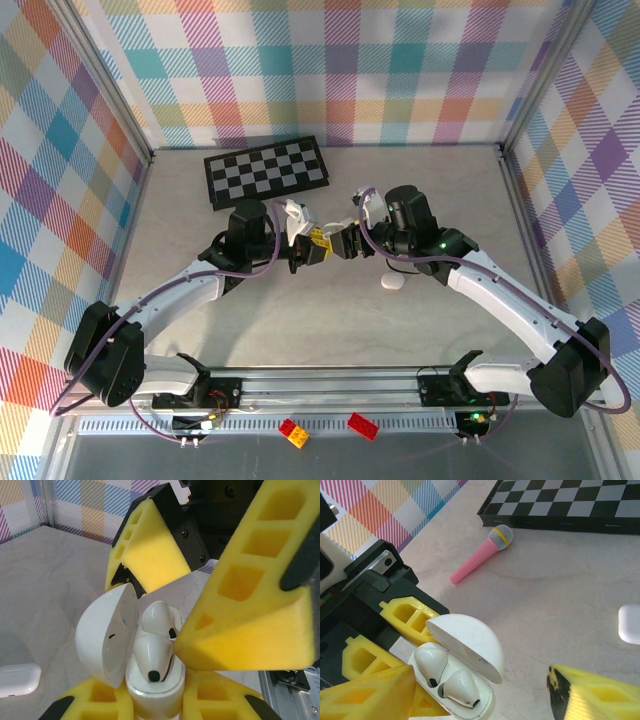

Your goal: Insert the wireless bluetooth earbuds into the charging case

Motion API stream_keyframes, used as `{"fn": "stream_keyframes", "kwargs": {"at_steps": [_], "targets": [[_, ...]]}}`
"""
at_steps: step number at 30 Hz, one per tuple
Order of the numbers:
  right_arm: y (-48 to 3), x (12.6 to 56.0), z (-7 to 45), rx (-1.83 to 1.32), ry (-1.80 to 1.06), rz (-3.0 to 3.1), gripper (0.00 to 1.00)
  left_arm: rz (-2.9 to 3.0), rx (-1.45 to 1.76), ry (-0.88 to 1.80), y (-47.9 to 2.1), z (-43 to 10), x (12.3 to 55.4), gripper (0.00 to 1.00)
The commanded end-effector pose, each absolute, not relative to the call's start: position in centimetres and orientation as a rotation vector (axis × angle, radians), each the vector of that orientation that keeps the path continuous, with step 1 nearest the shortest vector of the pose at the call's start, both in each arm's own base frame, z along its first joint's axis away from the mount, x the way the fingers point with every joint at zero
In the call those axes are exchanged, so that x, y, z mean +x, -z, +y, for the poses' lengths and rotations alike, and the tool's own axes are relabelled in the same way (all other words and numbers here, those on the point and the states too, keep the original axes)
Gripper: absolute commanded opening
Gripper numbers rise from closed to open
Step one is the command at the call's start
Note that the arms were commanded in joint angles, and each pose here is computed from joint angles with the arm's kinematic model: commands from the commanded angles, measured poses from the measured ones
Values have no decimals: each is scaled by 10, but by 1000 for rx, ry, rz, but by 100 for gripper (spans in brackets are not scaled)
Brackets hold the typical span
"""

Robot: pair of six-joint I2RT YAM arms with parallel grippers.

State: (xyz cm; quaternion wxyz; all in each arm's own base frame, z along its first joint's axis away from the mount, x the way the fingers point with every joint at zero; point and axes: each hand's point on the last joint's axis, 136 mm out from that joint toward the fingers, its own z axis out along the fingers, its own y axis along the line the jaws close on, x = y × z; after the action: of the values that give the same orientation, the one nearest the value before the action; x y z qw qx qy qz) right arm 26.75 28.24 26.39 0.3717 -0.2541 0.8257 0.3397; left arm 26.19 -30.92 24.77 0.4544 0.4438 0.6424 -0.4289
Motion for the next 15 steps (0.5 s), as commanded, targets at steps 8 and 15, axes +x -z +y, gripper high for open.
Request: {"fn": "stream_keyframes", "kwargs": {"at_steps": [8,15], "targets": [[-308,256,277,-531,-1447,1973,75,1482,1166,1089,-261,-311,248,1],[-306,252,282,-562,-1575,1993,70,1479,1164,1093,-261,-311,248,1]]}}
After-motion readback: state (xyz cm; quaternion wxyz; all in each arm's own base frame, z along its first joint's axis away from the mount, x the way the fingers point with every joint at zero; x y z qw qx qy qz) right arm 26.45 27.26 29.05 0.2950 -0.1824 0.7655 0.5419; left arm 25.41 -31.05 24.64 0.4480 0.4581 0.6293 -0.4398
